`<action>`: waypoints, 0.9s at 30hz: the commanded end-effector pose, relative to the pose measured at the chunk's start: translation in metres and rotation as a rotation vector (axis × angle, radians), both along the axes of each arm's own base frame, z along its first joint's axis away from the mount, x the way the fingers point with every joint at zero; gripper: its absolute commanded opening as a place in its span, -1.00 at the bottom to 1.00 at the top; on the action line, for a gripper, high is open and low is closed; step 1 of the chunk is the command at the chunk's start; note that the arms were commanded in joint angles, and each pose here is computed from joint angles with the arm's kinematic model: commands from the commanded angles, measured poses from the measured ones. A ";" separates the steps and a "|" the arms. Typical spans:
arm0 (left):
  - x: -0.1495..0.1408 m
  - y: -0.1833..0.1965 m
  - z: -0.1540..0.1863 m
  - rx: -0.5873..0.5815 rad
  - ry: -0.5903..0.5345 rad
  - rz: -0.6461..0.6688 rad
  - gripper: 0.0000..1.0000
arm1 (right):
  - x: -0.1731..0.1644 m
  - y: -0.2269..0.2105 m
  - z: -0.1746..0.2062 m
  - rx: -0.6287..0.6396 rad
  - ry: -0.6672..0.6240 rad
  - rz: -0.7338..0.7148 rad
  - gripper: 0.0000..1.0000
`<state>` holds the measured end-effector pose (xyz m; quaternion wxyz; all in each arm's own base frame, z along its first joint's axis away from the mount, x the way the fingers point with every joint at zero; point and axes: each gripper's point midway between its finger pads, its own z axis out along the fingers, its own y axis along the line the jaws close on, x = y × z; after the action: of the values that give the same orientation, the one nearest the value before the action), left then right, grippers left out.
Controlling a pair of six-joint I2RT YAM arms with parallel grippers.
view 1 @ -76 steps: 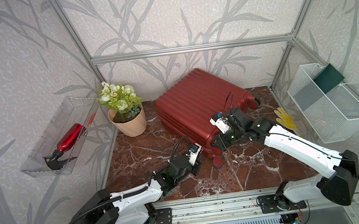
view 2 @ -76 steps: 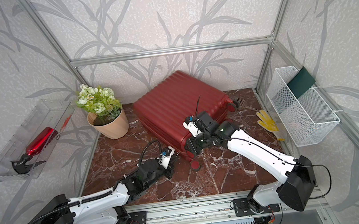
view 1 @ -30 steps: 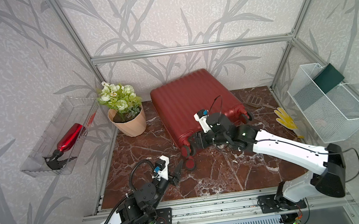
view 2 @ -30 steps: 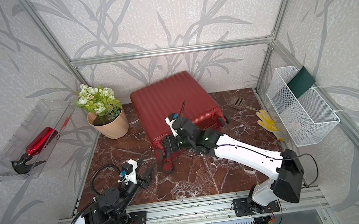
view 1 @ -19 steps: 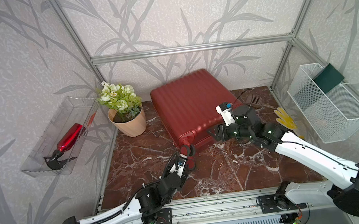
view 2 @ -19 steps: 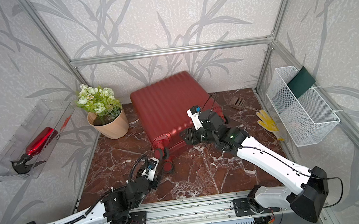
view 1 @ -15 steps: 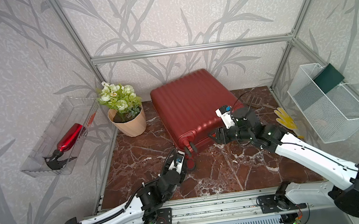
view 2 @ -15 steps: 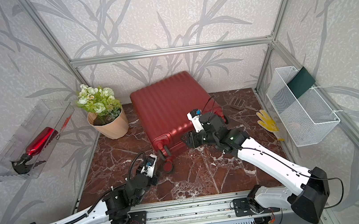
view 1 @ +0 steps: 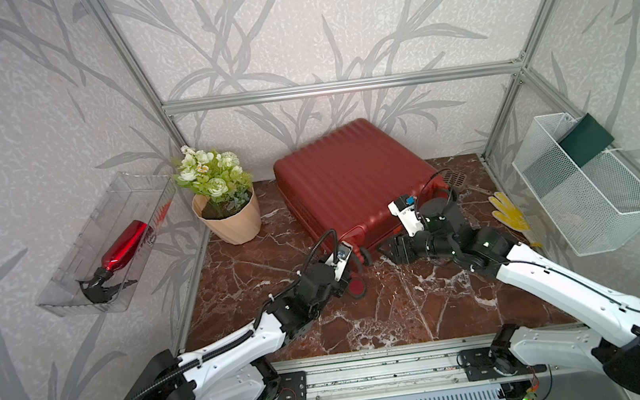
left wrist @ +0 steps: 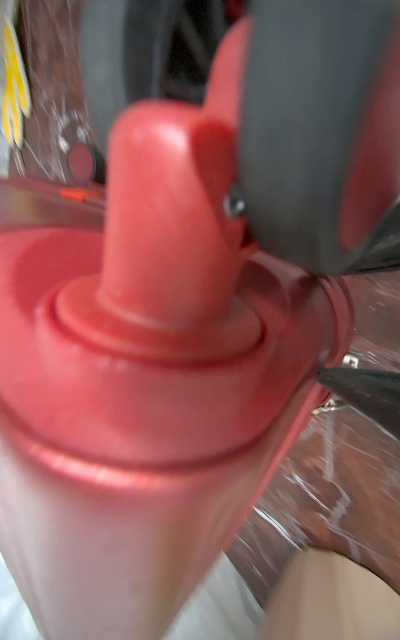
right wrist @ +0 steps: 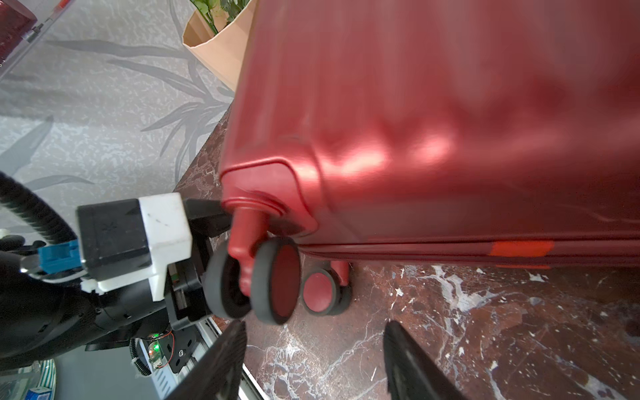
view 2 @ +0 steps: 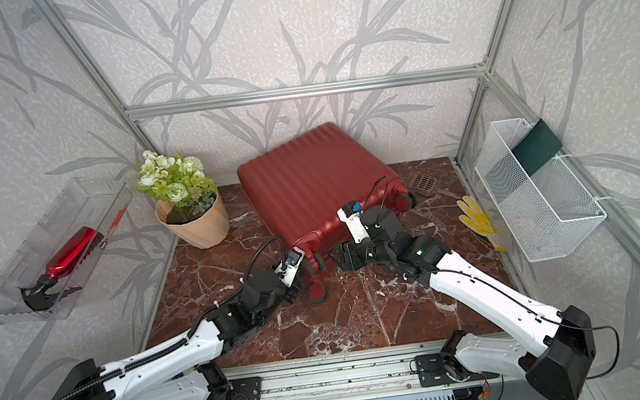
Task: Open the suitcase zippers
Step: Adjust the suitcase at the center of the board, then unzip the zipper on the suitcase.
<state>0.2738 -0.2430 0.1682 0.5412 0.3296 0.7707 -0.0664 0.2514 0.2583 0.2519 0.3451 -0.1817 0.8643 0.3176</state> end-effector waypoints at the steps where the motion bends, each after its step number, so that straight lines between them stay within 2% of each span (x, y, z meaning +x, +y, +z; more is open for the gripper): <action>1: 0.000 -0.054 0.044 -0.112 -0.075 -0.202 -0.16 | 0.000 -0.015 0.001 -0.034 -0.034 -0.033 0.29; 4: -0.001 -0.063 0.047 -0.152 -0.051 -0.230 -0.16 | 0.001 -0.024 0.003 -0.047 -0.038 -0.061 0.28; 6: -0.004 -0.055 0.046 -0.211 -0.065 -0.203 -0.08 | 0.001 -0.031 0.004 -0.062 -0.045 -0.081 0.28; 10: -0.011 -0.045 0.026 -0.262 -0.061 -0.185 0.08 | 0.002 -0.040 0.008 -0.054 -0.063 -0.118 0.28; 14: -0.017 -0.048 0.008 -0.319 -0.062 -0.212 0.10 | 0.003 -0.043 0.009 -0.048 -0.069 -0.136 0.28; 20: -0.019 -0.056 -0.015 -0.313 -0.068 -0.256 0.07 | 0.002 -0.046 0.003 -0.053 -0.053 -0.150 0.28; 27: -0.013 -0.059 -0.028 -0.300 -0.088 -0.250 0.00 | 0.000 -0.048 -0.007 -0.057 -0.028 -0.159 0.28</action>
<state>0.2589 -0.2986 0.1227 0.5730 0.3462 0.7092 -0.2210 0.2523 0.2151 0.2446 0.3724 -0.1372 0.8794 0.2630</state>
